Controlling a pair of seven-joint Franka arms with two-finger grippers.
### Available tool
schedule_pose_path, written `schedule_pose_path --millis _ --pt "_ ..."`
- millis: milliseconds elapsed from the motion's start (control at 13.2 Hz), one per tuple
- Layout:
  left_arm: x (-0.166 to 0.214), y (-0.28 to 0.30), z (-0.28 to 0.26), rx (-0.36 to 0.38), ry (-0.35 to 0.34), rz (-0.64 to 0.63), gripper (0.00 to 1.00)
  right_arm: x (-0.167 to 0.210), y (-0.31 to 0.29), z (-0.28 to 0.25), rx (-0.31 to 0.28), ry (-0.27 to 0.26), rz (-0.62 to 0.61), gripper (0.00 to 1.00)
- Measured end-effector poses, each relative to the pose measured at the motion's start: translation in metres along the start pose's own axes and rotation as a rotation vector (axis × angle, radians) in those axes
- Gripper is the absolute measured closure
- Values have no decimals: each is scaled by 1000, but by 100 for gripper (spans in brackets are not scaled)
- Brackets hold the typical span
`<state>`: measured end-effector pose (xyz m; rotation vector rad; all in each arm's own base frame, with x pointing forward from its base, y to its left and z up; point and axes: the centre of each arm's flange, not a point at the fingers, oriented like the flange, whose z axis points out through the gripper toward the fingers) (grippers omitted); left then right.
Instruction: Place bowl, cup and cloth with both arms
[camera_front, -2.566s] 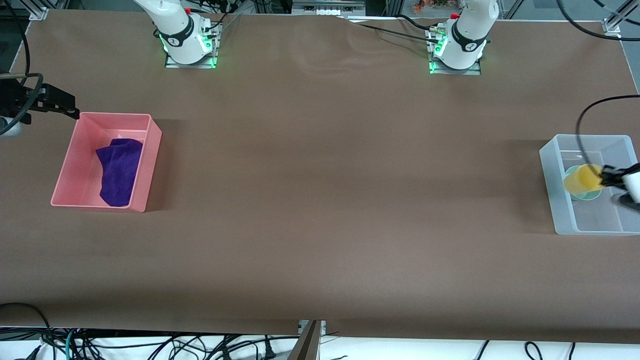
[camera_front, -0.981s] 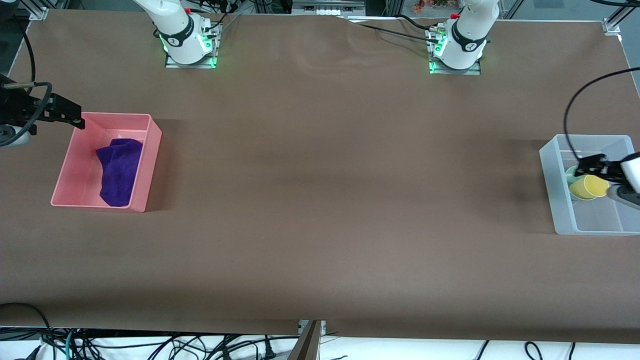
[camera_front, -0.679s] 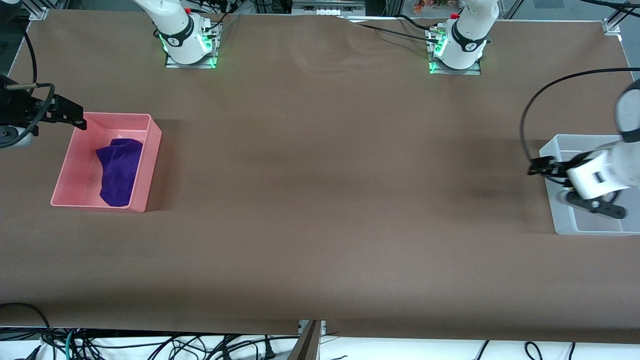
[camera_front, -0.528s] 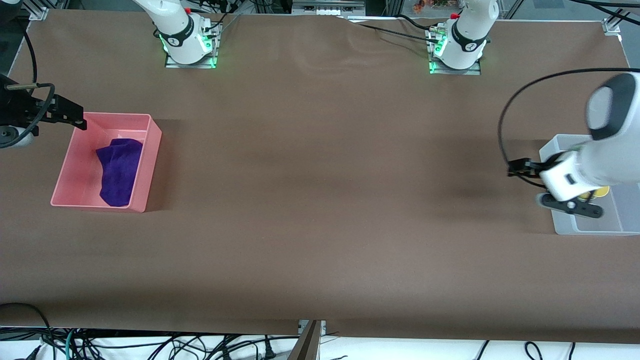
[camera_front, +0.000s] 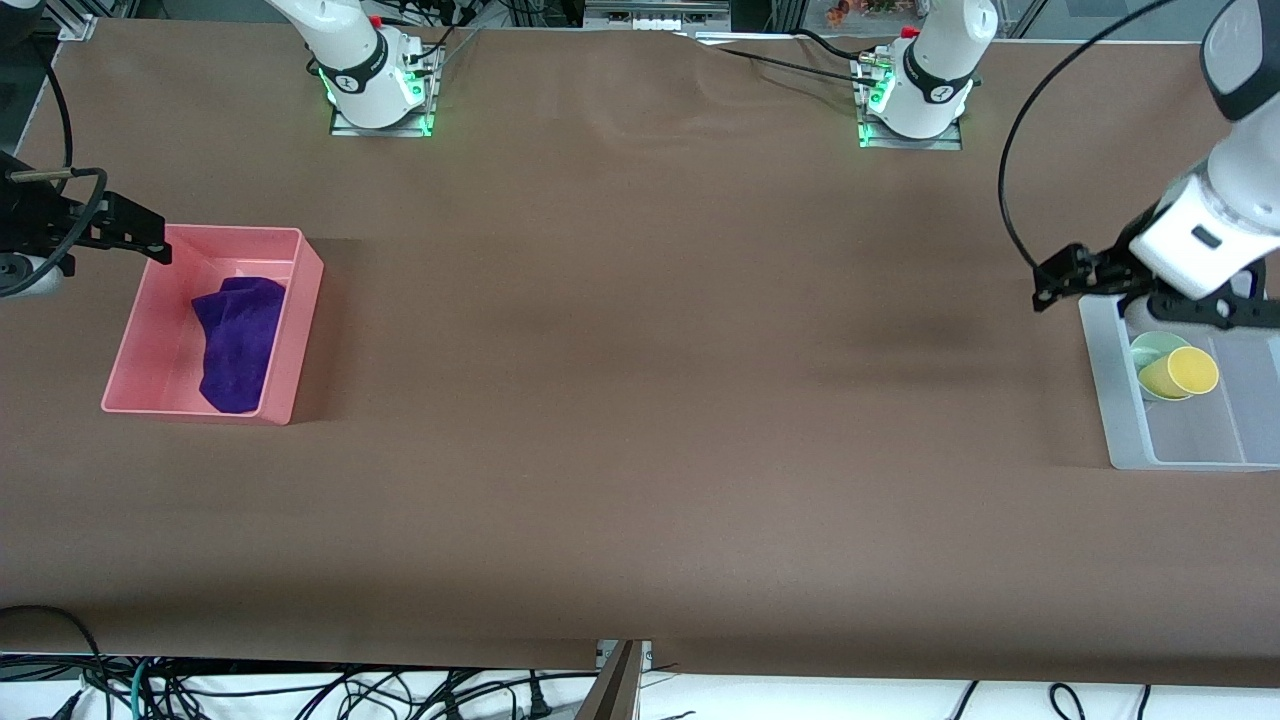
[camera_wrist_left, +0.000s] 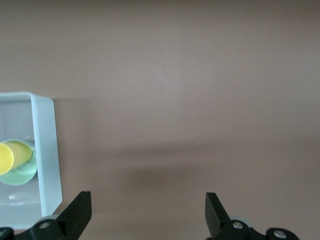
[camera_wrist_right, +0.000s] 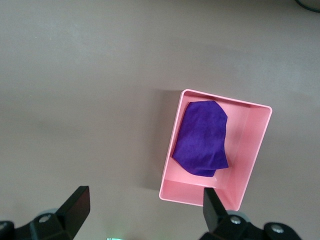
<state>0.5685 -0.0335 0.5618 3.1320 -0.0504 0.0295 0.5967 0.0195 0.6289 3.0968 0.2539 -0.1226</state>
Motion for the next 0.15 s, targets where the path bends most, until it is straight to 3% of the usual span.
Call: schedule_pose_path --millis 151 --pt "-19 8 7 7 -10 -8 0 0 0 0 0 0 0 0"
